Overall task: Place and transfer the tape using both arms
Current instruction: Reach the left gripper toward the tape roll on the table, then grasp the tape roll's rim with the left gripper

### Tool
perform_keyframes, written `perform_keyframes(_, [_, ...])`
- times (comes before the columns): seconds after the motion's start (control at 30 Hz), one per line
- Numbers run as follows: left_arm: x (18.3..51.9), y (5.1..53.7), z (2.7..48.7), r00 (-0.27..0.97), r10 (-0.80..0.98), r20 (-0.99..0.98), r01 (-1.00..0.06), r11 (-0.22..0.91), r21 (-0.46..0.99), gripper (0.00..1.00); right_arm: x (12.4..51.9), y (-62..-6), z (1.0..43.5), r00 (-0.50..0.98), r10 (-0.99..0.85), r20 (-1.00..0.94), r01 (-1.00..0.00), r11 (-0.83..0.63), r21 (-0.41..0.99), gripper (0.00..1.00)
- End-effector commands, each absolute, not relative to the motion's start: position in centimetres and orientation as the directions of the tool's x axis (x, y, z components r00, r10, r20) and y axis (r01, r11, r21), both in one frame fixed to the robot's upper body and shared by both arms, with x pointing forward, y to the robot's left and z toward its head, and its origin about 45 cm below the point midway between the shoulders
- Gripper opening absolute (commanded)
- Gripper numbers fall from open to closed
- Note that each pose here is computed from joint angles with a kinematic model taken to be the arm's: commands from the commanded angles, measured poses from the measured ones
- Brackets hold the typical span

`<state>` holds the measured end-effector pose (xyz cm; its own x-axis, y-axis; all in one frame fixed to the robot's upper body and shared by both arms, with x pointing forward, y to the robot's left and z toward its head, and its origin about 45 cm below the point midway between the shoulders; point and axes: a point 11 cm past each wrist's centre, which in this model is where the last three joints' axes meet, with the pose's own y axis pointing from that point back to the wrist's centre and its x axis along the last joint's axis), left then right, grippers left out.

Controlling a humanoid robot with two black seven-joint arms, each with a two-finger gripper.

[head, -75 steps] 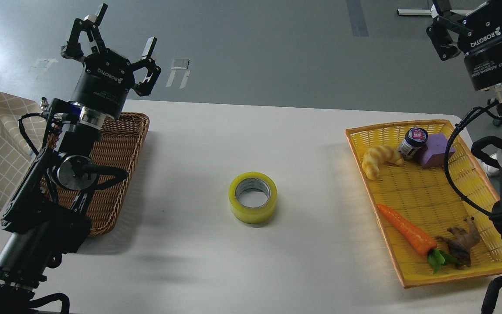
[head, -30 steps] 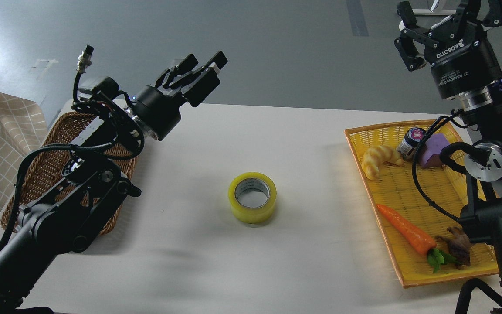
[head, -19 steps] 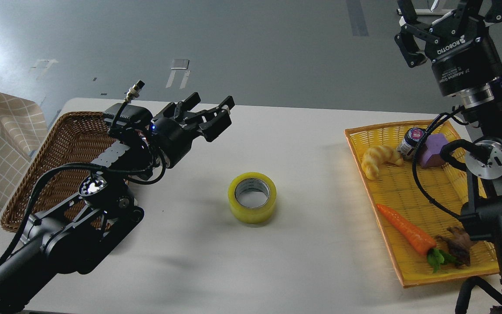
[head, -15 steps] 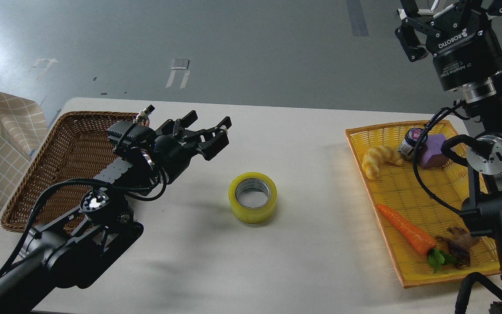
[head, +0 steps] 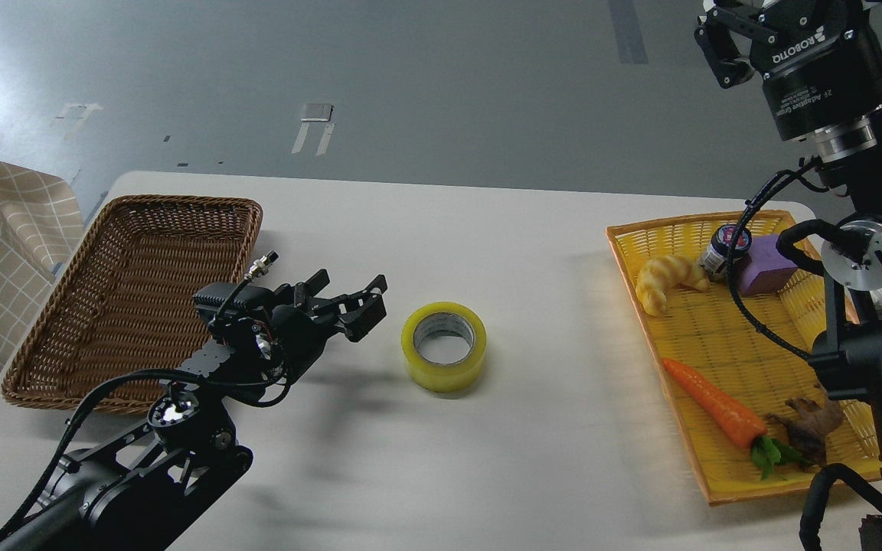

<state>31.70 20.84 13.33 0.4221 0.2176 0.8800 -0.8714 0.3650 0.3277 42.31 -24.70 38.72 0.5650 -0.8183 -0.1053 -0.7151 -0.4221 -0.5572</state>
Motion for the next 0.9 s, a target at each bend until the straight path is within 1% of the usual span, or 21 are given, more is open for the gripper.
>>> perform_keyframes(0.0, [31.8, 19.2, 13.1, 0.432, 0.246, 0.868, -0.869, 0.369, 0.328, 0.98, 42.3, -24.7, 38.7, 0.566, -0.818, -0.105, -0.716, -0.423, -0.556, 1.0])
perform_keyframes(0.13, [31.2, 16.1, 12.5, 0.463, 0.247, 0.851, -0.847, 0.407, 0.343, 0.98, 42.3, -24.7, 38.6, 0.566, -0.818, -0.105, -0.716, -0.424, -0.555, 1.0])
perform_keyframes(0.23, [31.6, 15.4, 12.5, 0.464, 0.219, 0.859, -0.842, 0.411, 0.35, 0.98, 42.3, -24.7, 38.6, 0.565, -0.818, -0.104, -0.716, -0.424, -0.555, 1.0])
perform_keyframes(0.4, [32.2, 15.0, 12.6, 0.461, 0.194, 0.866, -0.843, 0.401, 0.359, 0.98, 42.3, -25.0, 38.6, 0.56, -0.822, -0.099, -0.719, -0.424, -0.551, 1.0])
perform_keyframes(0.87, [31.7, 14.5, 11.4, 0.486, 0.134, 0.863, -0.818, 0.418, 0.396, 0.98, 42.3, -25.7, 38.2, 0.548, -0.831, -0.094, -0.731, -0.422, -0.537, 1.0])
